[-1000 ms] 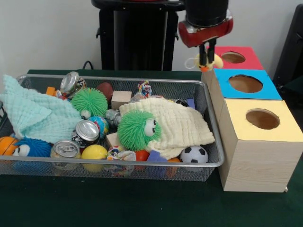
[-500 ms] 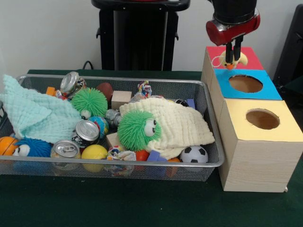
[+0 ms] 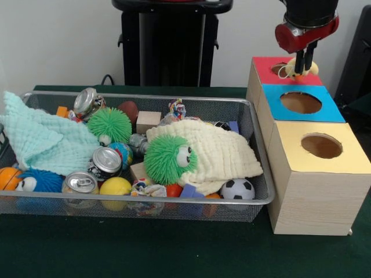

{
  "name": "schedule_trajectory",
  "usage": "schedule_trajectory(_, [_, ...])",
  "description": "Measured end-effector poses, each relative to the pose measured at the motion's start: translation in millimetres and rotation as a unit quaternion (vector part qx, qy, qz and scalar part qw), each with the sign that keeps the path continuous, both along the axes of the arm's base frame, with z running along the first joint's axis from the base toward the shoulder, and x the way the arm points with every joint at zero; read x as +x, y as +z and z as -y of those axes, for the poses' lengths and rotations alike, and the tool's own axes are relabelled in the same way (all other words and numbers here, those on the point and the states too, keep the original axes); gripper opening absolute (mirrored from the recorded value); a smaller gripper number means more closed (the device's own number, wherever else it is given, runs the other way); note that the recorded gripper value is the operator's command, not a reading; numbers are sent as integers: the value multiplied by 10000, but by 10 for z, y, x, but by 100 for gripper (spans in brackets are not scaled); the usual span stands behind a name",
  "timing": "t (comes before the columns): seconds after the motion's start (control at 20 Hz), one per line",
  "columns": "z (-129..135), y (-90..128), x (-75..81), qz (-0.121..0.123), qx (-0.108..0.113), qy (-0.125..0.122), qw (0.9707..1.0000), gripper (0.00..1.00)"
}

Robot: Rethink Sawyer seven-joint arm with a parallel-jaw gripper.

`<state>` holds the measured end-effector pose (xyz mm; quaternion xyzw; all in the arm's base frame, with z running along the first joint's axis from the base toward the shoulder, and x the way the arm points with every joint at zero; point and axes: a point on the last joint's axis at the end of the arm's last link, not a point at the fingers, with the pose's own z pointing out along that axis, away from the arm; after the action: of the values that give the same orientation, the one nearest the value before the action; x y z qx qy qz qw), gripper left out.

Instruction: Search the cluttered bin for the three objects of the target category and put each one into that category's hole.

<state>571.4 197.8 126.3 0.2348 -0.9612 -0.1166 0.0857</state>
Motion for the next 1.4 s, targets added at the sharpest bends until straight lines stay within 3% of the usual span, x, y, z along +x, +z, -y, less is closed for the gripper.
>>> schedule_trajectory(0.5, [-234, -288, -297, -466, -82, 244, 9986, 0])
schedule_trajectory(0.85, [-218, -350, -418, -804, -260, 335, 9959, 0])
schedule_trajectory(1.05, [-173, -406, -516, -1060, -402, 367, 9929, 0])
schedule_trajectory(1.4, [-162, -434, -548, -1107, -520, 372, 9918, 0])
